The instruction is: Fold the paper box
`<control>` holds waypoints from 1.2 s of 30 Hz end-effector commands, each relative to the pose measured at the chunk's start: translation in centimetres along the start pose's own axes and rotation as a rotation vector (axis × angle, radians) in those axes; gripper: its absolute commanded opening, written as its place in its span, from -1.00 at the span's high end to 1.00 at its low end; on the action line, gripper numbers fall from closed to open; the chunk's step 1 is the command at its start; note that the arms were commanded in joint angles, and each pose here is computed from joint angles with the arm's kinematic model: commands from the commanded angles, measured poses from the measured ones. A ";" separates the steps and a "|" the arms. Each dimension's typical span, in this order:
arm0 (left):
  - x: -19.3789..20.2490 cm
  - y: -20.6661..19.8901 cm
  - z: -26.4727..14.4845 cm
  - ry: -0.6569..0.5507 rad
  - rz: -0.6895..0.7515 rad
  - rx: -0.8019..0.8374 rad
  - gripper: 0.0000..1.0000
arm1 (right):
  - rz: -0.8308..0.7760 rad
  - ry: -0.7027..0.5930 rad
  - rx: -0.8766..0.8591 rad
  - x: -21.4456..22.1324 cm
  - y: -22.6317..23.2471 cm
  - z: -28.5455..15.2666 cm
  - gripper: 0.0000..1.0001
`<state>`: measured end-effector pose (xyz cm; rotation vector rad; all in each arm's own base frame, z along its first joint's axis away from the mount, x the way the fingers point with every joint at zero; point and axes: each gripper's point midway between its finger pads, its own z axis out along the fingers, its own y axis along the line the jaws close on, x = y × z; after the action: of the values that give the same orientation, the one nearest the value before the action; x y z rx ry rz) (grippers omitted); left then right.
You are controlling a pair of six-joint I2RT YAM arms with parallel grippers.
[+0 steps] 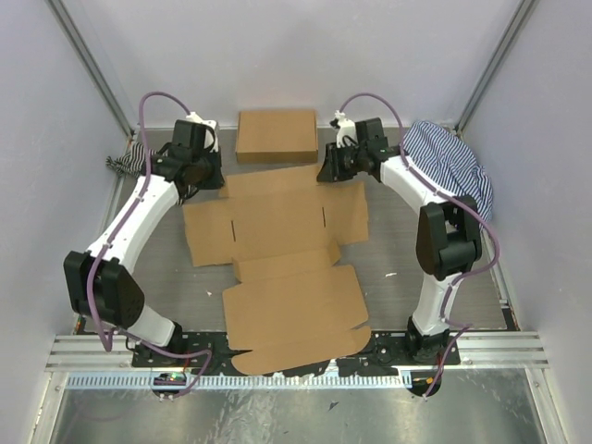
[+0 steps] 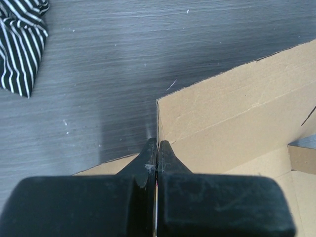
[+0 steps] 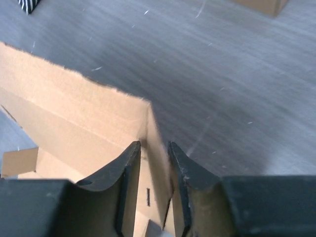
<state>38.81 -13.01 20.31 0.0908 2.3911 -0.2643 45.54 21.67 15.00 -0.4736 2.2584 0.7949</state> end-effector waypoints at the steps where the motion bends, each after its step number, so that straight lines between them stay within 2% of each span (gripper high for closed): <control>1: -1.3 0.8 -2.0 -0.104 -0.036 -0.053 1.00 | -0.067 -0.079 -0.005 -2.0 3.7 -2.4 0.40; 7: -2.3 0.4 -4.8 -0.198 -0.025 -0.093 1.00 | -0.141 -0.189 0.149 -4.7 4.2 -3.0 0.77; 14: -3.3 -1.0 -7.4 -0.267 0.018 -0.100 1.00 | -0.210 -0.388 0.245 -7.8 4.7 -3.8 0.91; 15: -3.3 -1.1 -7.6 -0.271 0.022 -0.098 0.96 | -0.222 -0.414 0.253 -8.1 4.8 -3.8 0.91; 16: -3.4 -1.3 -7.8 -0.278 0.024 -0.090 0.84 | -0.234 -0.440 0.255 -8.3 5.0 -3.9 0.91; 20: -3.5 -1.7 -9.1 -0.308 0.029 -0.074 0.18 | -0.297 -0.538 0.251 -8.2 5.2 -3.6 0.93; 22: -4.2 -1.7 -11.0 -0.359 0.022 -0.059 0.03 | -0.337 -0.594 0.241 -7.7 5.4 -3.8 0.93; 25: -5.1 -2.7 -12.8 -0.420 0.037 0.004 -0.11 | -0.383 -0.681 0.196 -6.6 6.4 -4.3 0.94; 27: -5.4 -4.6 -13.4 -0.435 0.087 0.109 -0.20 | -0.408 -0.720 0.156 -5.7 7.2 -4.8 0.94; 32: -5.2 -8.1 -12.7 -0.411 0.231 0.293 -0.23 | -0.480 -0.780 0.058 -4.0 9.1 -5.9 0.93; 36: -4.1 -9.8 -11.3 -0.389 0.336 0.384 -0.21 | -0.535 -0.780 -0.008 -2.8 10.4 -6.3 0.93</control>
<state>33.34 -17.03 32.82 0.3362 1.9597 -0.4198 40.53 24.29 18.12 -0.5386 1.5985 0.5133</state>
